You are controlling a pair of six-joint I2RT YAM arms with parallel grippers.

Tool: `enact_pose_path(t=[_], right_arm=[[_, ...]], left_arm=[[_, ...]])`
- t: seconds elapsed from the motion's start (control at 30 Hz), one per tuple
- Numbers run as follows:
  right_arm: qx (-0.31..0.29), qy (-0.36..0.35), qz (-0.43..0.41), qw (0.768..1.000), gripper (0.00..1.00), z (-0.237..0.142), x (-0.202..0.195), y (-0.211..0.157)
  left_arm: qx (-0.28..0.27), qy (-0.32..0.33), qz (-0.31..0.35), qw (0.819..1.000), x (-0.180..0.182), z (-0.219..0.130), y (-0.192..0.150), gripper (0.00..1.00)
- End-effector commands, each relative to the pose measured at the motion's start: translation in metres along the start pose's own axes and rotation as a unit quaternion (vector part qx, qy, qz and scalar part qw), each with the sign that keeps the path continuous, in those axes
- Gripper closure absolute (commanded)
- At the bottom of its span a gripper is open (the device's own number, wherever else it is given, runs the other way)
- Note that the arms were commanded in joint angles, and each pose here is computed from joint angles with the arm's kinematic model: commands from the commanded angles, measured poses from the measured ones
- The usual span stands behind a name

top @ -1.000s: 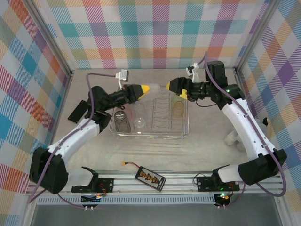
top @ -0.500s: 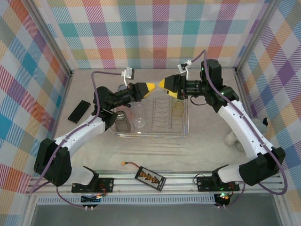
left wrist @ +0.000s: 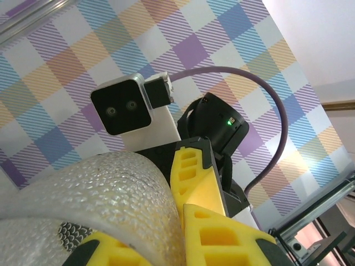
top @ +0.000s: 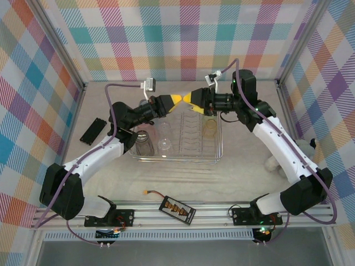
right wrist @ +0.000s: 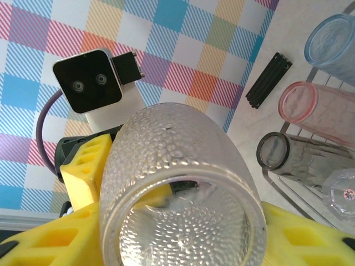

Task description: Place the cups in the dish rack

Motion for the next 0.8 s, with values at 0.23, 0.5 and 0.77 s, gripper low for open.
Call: enact_pose_path(t=[0.23,0.5,0.77], right_arm=[[-0.019,-0.156,-0.074,0.985,0.56,-0.029,-0.004,-0.011],[0.048,-0.381,-0.118,0.916,0.56,-0.074,-0.063,-0.049],[0.119,-0.433,-0.135,0.883,0.57,-0.076,-0.110,-0.072]], left_arm=[[0.040,0.133,0.001,0.990,0.055,-0.025,-0.027,0.00],[0.039,0.501,0.112,0.857,0.086,-0.120,-0.031,0.00],[-0.005,0.625,0.218,0.749,0.057,-0.173,-0.014,0.00]])
Point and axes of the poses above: each hand's point on the last joint's axis, 136 mm out from that joint toward the fingers, its own z axis out along the fingers, its own x axis along the line the jaws close on, y = z × x, the point moved 5 cm from there along -z, back along the fingers, and after that the axes turned 1 degree about -z, right-handed, at the moved point
